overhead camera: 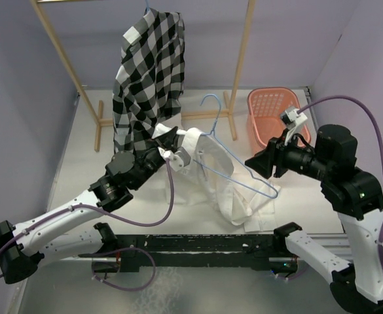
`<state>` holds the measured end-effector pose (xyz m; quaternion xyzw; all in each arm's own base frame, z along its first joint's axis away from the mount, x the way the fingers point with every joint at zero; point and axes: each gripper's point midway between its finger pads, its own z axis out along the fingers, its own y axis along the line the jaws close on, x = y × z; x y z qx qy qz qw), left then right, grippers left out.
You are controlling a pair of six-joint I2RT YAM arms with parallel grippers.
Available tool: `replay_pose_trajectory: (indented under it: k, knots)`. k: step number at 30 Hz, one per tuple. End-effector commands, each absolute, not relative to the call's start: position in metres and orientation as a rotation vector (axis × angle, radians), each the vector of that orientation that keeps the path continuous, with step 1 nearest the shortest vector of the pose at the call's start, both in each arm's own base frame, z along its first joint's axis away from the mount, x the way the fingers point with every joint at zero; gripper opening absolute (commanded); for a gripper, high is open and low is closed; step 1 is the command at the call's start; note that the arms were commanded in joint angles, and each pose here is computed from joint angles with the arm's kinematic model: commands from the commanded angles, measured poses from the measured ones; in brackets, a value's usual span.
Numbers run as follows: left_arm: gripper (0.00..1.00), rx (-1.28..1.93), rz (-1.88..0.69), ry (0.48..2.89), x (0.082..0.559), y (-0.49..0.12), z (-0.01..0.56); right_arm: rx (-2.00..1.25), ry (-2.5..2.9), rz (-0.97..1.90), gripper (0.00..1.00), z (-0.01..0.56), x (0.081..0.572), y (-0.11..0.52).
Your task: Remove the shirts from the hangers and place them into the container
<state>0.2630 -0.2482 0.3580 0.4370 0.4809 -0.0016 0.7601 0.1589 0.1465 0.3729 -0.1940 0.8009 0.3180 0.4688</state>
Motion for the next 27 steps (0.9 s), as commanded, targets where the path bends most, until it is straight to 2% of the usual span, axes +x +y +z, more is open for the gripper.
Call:
replay_pose_trajectory:
  k: [1,13,27]
  knots:
    - [0.00,0.881,-0.122,0.981,0.257,-0.260,0.381,-0.563,1.846,0.880,0.48,0.394,0.156,0.163]
    - [0.00,0.932,-0.118,1.033,0.264,-0.271,0.364,-0.541,1.821,0.871,0.46,0.403,0.152,0.159]
    - [0.00,0.931,-0.136,1.032,0.265,-0.276,0.365,-0.583,1.881,0.943,0.43,0.383,0.160,0.173]
